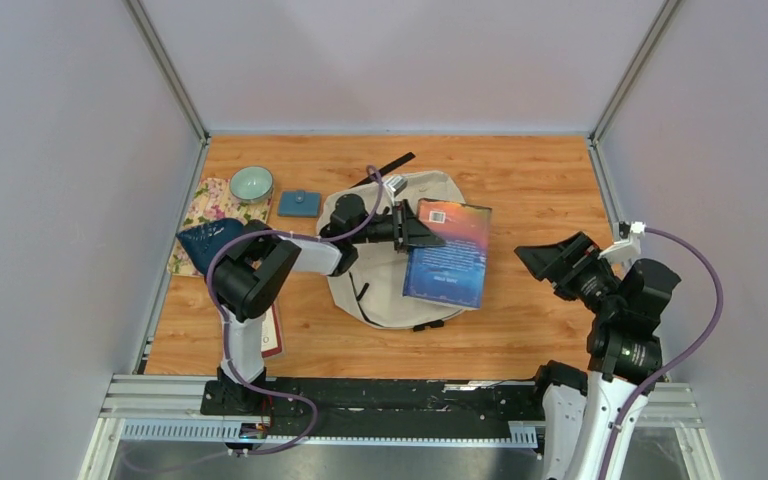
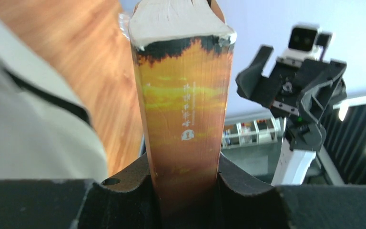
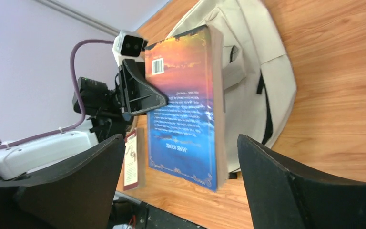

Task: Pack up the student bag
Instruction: Pick up the book from the center of the board.

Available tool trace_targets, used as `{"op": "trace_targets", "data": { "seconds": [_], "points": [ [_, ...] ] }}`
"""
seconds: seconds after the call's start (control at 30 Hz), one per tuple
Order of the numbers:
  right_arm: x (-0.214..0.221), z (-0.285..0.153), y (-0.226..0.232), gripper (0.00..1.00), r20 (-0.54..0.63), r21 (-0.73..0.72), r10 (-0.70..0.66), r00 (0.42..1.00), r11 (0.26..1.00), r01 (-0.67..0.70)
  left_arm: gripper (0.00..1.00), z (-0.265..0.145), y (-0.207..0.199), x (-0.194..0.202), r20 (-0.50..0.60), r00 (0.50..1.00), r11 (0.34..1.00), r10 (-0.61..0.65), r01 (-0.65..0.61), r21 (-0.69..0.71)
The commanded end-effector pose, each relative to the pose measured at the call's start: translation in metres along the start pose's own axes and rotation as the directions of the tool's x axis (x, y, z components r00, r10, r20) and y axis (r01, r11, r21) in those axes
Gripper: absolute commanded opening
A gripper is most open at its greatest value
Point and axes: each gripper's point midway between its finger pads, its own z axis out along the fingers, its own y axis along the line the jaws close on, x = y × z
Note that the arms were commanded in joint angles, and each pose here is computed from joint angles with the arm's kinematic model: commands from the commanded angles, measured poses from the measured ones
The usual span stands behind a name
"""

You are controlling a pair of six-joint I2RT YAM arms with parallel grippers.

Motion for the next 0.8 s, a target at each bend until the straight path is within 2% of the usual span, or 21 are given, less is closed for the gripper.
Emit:
{"op": "trace_targets", "data": {
  "seconds": [0.0, 0.17, 0.3, 0.4, 0.47, 0.6, 0.67, 0.73, 0.77],
  "points": [
    [0.003, -0.006, -0.006, 0.91, 0.019, 0.047, -0.025, 0.999, 0.999, 0.025, 0.00, -0.035, -0.094, -0.046, 0.205, 0.957, 0.962, 0.203, -0.235, 0.143],
    [0.033, -0.001, -0.008, 0.92, -0.066, -0.043, 0.061, 0.996, 0.997, -0.064, 0.00, -0.043, -0.116, -0.049, 0.251, 0.947, 0.952, 0.202, -0.250, 0.178],
    [0.049, 0.002, -0.009, 0.93, -0.120, -0.089, 0.117, 0.986, 0.988, -0.128, 0.36, -0.046, -0.130, -0.060, 0.314, 0.936, 0.952, 0.160, -0.230, 0.201],
    [0.053, 0.003, -0.007, 0.93, -0.134, -0.105, 0.148, 0.980, 0.981, -0.162, 0.41, -0.050, -0.135, -0.065, 0.356, 0.925, 0.955, 0.133, -0.216, 0.203],
    [0.054, 0.004, -0.004, 0.93, -0.145, -0.113, 0.178, 0.973, 0.974, -0.195, 0.38, -0.051, -0.138, -0.067, 0.370, 0.918, 0.954, 0.139, -0.225, 0.200],
    [0.055, 0.011, 0.003, 0.93, -0.159, -0.153, 0.239, 0.958, 0.953, -0.263, 0.16, -0.054, -0.143, -0.073, 0.423, 0.896, 0.953, 0.135, -0.235, 0.193],
    [0.063, 0.013, 0.011, 0.93, -0.192, -0.167, 0.256, 0.948, 0.943, -0.288, 0.15, -0.053, -0.147, -0.073, 0.435, 0.890, 0.950, 0.134, -0.240, 0.199],
    [0.062, 0.020, 0.016, 0.93, -0.172, -0.189, 0.253, 0.952, 0.940, -0.283, 0.13, -0.053, -0.147, -0.076, 0.463, 0.878, 0.952, 0.121, -0.235, 0.198],
    [0.074, 0.019, 0.029, 0.93, -0.233, -0.215, 0.247, 0.941, 0.930, -0.298, 0.12, -0.052, -0.147, -0.079, 0.483, 0.869, 0.953, 0.110, -0.230, 0.196]
  ]
}}
